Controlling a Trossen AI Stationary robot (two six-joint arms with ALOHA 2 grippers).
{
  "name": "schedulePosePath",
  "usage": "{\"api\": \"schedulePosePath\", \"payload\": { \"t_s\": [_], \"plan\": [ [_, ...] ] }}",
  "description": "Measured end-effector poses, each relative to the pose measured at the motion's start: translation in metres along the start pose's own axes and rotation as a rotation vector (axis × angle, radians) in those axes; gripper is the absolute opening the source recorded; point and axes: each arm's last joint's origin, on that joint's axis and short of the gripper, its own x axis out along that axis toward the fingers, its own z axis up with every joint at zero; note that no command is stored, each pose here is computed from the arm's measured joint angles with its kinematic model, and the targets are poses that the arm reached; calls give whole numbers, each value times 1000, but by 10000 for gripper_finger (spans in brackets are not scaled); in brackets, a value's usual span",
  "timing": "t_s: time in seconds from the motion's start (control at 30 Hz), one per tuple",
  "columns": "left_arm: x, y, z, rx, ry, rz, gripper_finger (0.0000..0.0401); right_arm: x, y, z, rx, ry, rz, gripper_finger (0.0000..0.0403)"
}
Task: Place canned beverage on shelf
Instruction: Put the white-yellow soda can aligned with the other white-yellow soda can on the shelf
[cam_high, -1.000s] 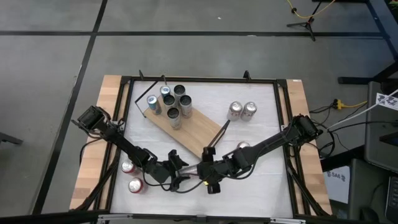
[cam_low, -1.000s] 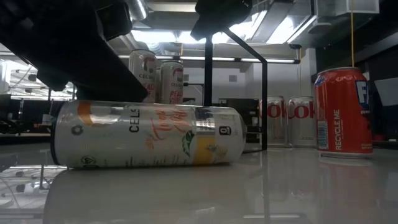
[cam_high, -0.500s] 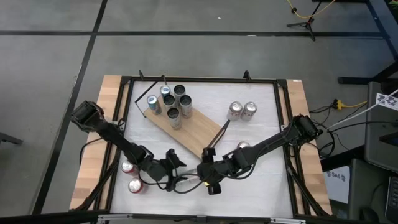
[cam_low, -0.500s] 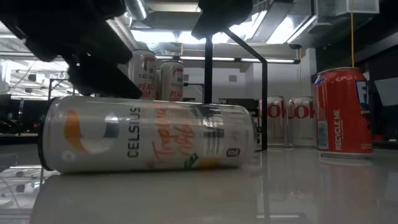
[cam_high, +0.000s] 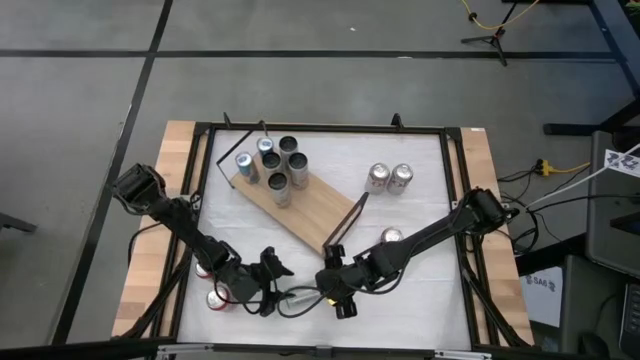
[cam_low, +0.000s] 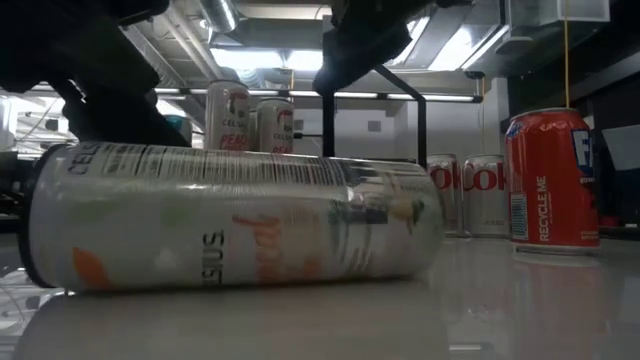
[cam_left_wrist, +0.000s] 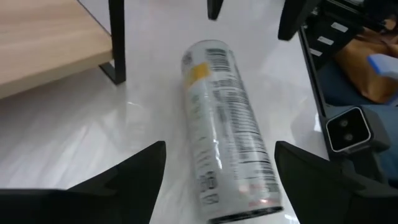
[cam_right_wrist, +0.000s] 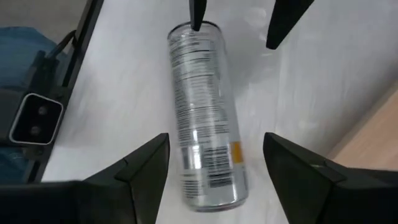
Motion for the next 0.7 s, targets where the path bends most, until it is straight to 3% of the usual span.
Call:
{"api": "schedulePosePath", "payload": {
  "t_s": [0.7],
  "plan": [
    [-3,-8,0,-12,-27,-49,295,27,21,-19,-33,120,76,253]
  ]
}}
